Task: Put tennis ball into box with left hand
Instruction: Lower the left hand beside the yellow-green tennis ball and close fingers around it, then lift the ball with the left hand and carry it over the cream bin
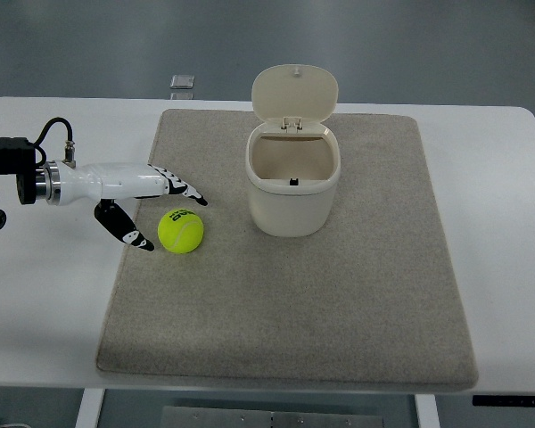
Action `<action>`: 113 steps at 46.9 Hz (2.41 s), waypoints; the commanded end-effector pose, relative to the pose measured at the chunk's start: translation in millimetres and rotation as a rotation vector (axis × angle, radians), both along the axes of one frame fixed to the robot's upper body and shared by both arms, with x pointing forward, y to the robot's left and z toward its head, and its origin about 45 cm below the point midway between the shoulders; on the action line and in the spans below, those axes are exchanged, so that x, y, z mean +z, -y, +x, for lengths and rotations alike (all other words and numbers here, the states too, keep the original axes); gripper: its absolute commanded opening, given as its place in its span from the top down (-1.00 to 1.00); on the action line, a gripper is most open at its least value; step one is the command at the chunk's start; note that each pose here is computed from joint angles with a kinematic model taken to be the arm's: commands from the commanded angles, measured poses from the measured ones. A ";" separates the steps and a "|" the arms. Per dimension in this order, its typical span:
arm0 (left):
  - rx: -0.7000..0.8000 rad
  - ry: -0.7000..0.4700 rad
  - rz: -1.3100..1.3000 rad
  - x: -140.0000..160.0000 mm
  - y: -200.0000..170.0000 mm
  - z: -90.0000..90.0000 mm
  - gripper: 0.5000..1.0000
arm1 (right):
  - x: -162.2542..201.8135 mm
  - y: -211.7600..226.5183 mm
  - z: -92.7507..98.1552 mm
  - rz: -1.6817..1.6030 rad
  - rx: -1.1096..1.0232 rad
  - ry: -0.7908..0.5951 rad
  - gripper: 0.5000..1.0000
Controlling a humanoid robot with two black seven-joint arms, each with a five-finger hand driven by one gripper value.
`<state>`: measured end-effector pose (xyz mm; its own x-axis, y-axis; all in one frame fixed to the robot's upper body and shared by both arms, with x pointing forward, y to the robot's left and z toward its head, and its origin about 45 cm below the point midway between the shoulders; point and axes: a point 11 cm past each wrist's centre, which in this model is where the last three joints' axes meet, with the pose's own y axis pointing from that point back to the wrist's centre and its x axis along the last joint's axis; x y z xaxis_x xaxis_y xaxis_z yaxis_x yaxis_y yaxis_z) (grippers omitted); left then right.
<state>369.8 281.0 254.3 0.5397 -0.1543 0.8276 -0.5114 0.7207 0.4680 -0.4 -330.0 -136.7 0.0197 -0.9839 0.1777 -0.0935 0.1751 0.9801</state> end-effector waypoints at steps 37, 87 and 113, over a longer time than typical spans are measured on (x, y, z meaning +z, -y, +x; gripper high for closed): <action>-0.037 0.064 0.040 -12.1 5.6 0.4 1.00 | 0.0 -0.2 0.2 0.001 0.000 0.001 -0.60; -0.305 0.570 -0.056 116.6 76.0 12.4 1.00 | 0.0 0.0 0.0 0.000 0.000 0.000 -0.60; -0.346 0.513 -0.081 106.2 133.7 33.7 1.00 | 0.0 0.0 0.0 0.000 0.000 0.000 -0.60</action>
